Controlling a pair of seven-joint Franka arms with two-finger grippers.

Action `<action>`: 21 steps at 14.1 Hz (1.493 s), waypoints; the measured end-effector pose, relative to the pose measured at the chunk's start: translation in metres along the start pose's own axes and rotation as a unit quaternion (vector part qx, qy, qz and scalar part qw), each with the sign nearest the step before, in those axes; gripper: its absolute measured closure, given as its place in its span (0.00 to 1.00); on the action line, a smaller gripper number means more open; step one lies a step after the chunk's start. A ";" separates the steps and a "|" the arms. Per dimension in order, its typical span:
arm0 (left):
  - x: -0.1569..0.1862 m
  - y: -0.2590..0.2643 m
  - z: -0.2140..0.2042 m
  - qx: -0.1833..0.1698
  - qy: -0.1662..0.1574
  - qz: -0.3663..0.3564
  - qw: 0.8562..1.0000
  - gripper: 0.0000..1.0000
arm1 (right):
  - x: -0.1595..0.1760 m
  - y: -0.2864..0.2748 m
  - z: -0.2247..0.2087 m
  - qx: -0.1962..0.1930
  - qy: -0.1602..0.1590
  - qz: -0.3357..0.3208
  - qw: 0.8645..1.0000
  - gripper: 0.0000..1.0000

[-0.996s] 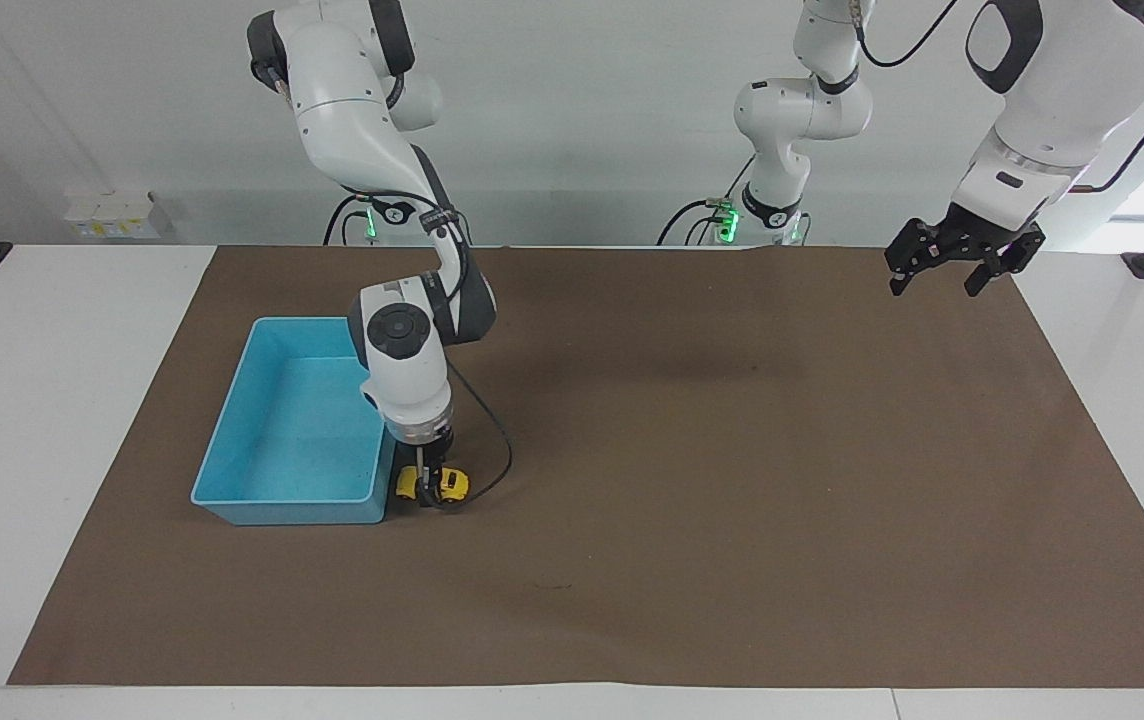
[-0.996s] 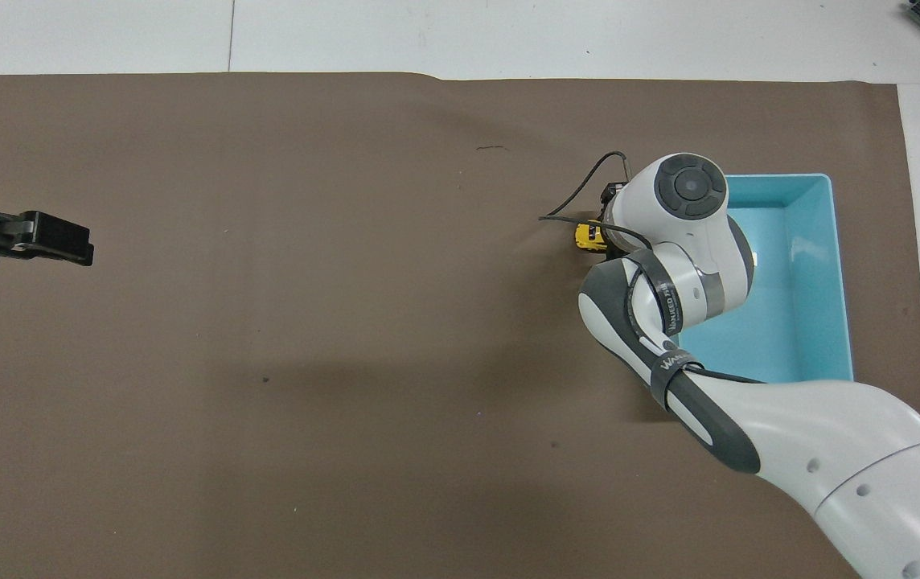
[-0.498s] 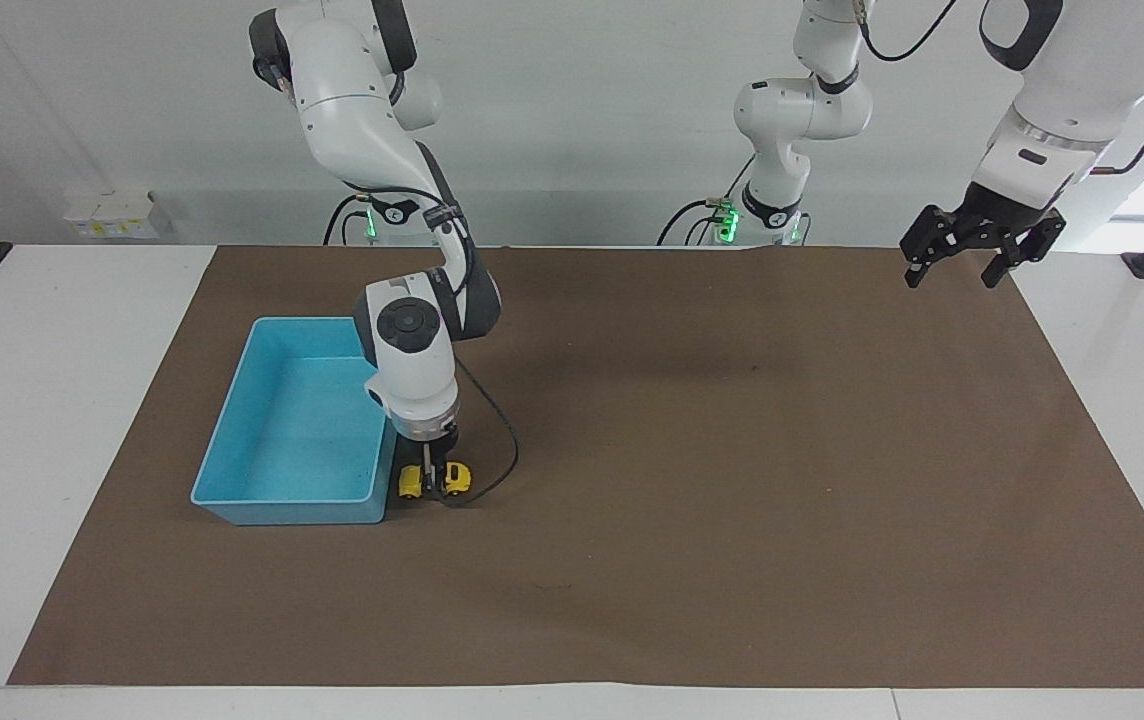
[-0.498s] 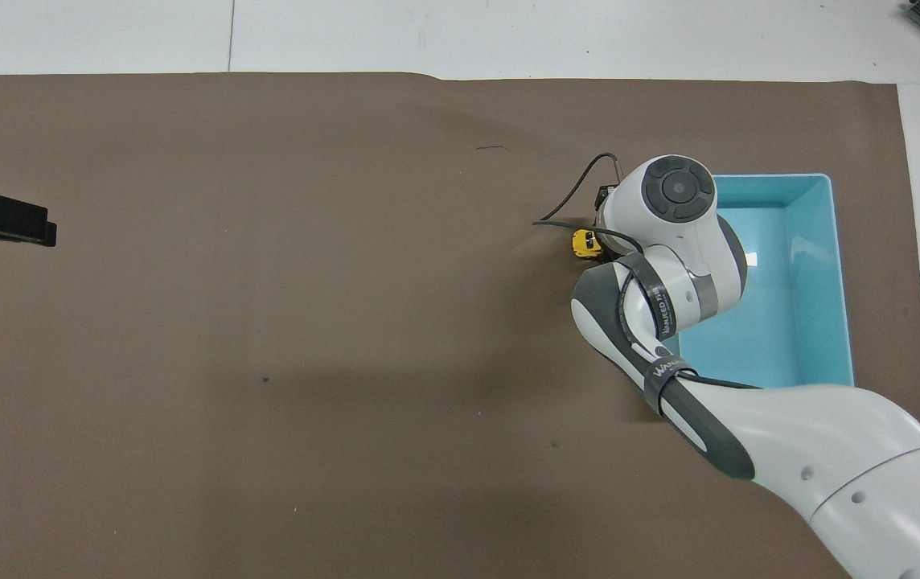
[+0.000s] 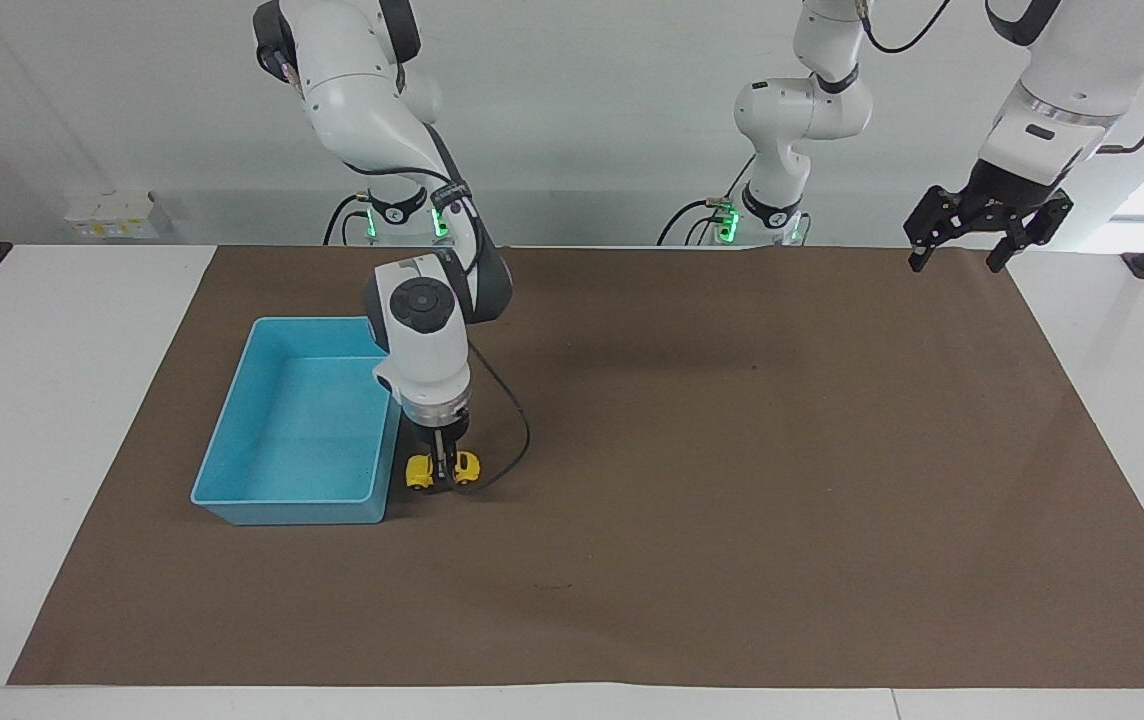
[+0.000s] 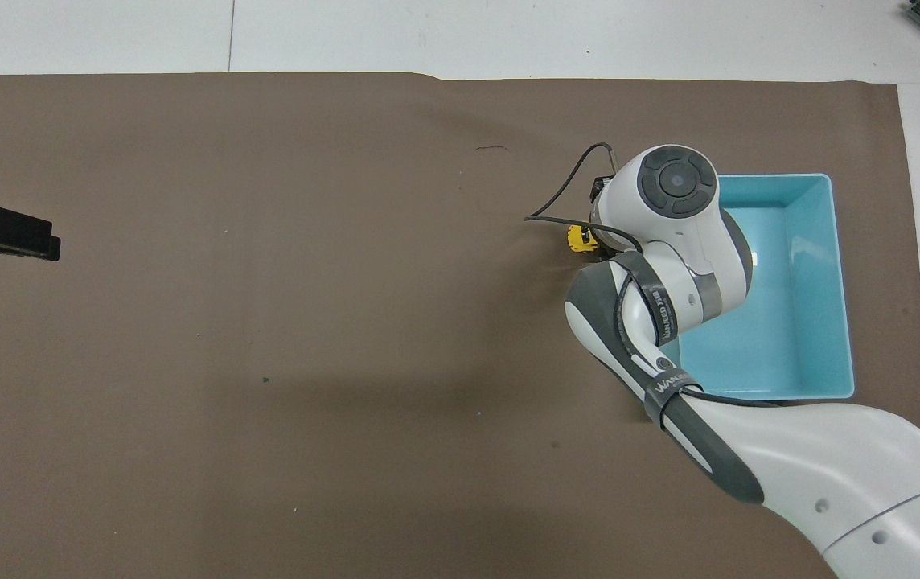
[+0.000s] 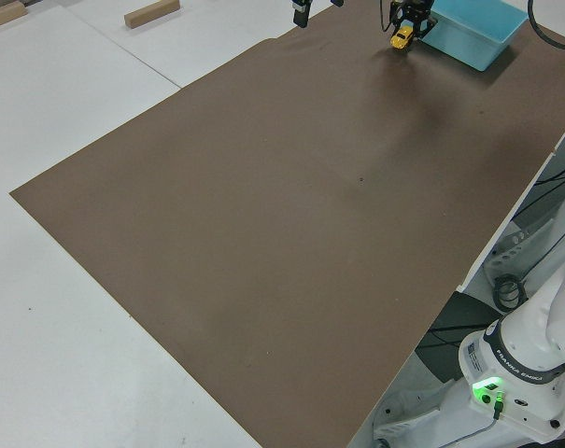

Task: Wind up and store yellow beetle car
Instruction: 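Close the right gripper on the yellow car beside the bin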

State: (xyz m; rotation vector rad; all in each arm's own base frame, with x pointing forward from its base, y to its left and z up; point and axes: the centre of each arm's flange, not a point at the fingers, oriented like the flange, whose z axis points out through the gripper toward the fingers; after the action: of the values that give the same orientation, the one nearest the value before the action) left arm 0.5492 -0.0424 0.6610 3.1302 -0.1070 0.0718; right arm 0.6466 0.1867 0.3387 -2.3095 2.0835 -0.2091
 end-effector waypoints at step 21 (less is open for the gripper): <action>-0.006 -0.001 0.002 0.000 -0.007 -0.013 1.000 0.00 | 0.031 0.046 -0.209 0.019 -0.049 -0.145 0.988 0.49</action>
State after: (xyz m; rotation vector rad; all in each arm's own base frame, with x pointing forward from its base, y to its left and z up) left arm 0.5436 -0.0410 0.6589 3.1321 -0.0656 0.0506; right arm 0.5805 0.1656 0.5435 -2.5348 1.6775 -0.1360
